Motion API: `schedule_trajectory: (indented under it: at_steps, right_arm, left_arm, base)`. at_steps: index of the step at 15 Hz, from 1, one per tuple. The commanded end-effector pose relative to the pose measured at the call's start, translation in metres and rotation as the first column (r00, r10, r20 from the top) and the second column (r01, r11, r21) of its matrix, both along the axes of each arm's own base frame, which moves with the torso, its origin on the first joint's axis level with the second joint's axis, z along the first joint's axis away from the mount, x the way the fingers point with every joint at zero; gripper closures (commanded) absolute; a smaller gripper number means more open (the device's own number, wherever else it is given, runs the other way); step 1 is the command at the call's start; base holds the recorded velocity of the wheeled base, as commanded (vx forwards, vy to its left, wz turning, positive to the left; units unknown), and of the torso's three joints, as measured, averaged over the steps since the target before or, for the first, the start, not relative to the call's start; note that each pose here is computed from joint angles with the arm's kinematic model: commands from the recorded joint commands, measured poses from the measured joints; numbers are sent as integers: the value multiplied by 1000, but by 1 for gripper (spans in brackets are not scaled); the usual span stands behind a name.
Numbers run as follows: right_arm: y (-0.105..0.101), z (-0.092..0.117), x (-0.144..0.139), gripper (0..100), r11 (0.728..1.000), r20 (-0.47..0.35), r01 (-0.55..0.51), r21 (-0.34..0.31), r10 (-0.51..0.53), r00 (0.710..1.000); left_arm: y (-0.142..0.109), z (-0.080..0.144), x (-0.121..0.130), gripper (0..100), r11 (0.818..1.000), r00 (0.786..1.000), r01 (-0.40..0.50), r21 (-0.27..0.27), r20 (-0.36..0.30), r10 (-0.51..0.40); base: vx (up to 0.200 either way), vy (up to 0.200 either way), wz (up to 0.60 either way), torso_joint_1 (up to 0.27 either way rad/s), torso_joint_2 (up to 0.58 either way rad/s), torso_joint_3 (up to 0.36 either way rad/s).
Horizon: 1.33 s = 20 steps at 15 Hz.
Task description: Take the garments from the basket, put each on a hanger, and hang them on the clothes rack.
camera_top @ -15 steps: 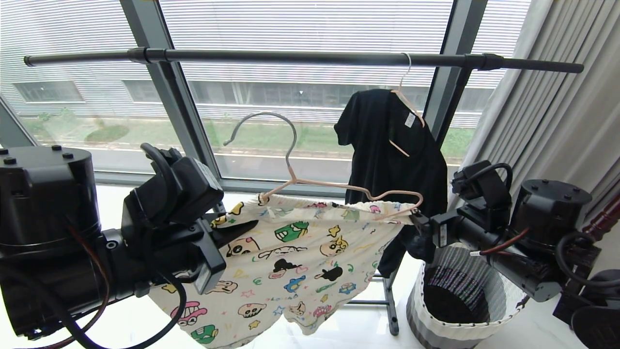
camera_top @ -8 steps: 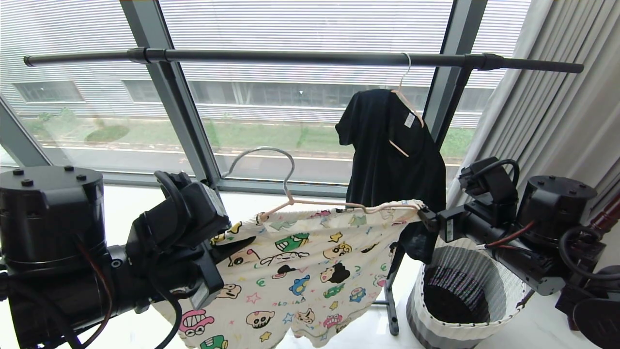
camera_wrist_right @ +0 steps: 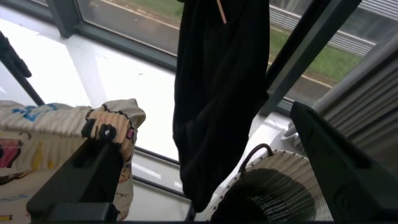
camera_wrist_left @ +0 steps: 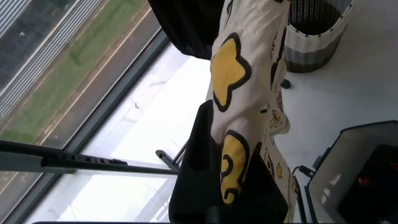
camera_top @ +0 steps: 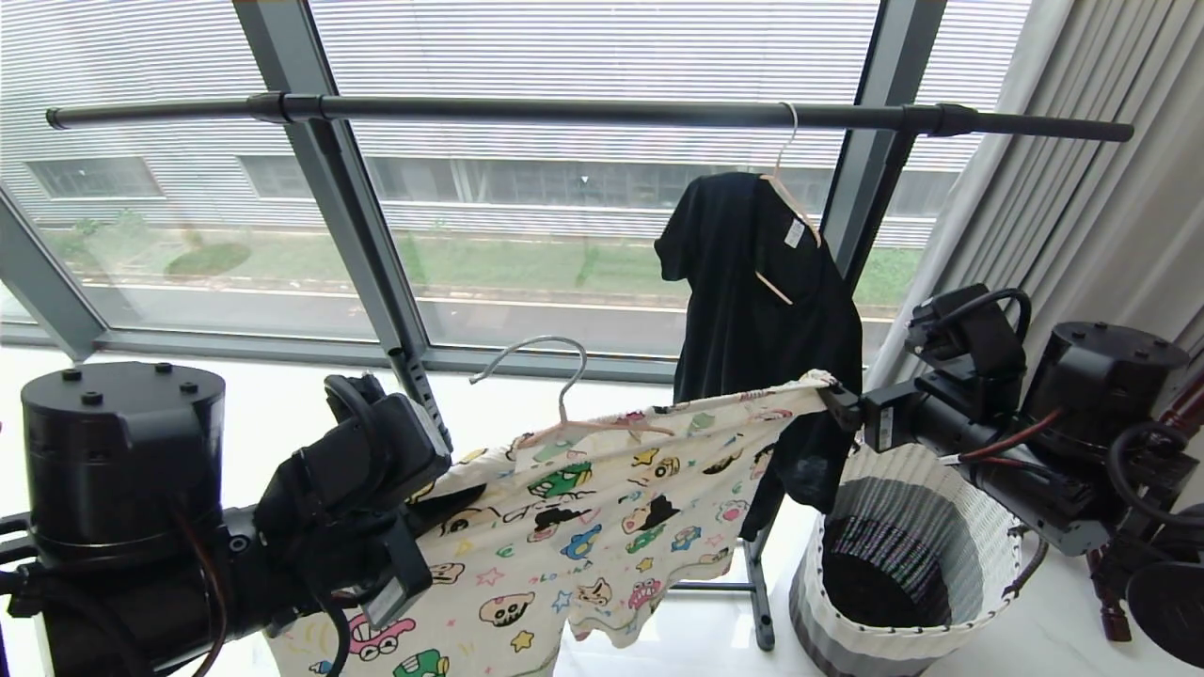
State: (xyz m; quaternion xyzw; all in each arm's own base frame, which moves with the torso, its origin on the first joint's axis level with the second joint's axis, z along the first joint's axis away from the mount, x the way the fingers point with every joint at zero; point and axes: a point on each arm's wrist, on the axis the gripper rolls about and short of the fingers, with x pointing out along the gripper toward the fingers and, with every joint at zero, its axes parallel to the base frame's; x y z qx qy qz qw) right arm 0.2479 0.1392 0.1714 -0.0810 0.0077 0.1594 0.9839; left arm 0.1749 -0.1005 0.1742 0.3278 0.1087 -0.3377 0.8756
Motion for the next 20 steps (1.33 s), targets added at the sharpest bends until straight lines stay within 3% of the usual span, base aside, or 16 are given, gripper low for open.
schedule_trajectory:
  at_steps: [1,3,4,7,8,9,11,13,15,17,20]
  right_arm:
    - [1,8,-8,0,1000,26,-20,3,20,999]
    - [9,14,-24,0,995,24,-95,-13,95,995]
    - [12,19,-39,0,976,-7,-212,-47,212,977]
    - [7,27,-65,0,893,-81,-434,-117,427,900]
    - [4,31,-78,0,850,-116,-514,-115,502,857]
    - [3,34,-88,0,829,-144,-547,-121,530,836]
    - [-1,39,-95,0,817,-154,-559,-141,539,828]
    - [-2,45,-95,0,813,-160,-559,-162,538,828]
    - [1,61,-92,0,796,-164,-570,-206,546,821]
    - [7,74,-87,0,755,-154,-606,-249,587,795]
    - [15,80,-81,0,629,-195,-697,-343,679,708]
  left_arm:
    - [-2,-13,6,100,998,998,-43,48,-41,45]
    - [-6,-11,18,100,997,997,-68,48,-36,69]
    - [-5,-6,25,100,995,996,-87,38,-23,88]
    - [-1,-1,29,100,994,994,-106,20,-10,106]
    - [-1,2,28,100,995,995,-98,-2,-12,98]
    - [-1,4,27,100,996,996,-84,-22,-17,84]
    - [-2,11,23,100,994,999,-31,-102,-33,27]
    - [-8,20,17,100,976,996,13,-218,-79,-31]
    - [-19,21,9,100,966,991,50,-252,-105,-79]
    - [-30,19,1,100,962,984,112,-248,-109,-143]
    - [-54,13,-10,100,949,960,213,-231,-132,-247]
  base:
    - [0,0,0,0,0,0]
    - [0,0,0,0,0,0]
    - [0,0,0,0,0,0]
    - [0,0,0,0,0,0]
    - [0,0,0,0,0,0]
    - [0,0,0,0,0,0]
    - [0,0,0,0,0,0]
    - [0,0,0,0,0,0]
    - [0,0,0,0,0,0]
    - [0,0,0,0,0,0]
    - [0,0,0,0,0,0]
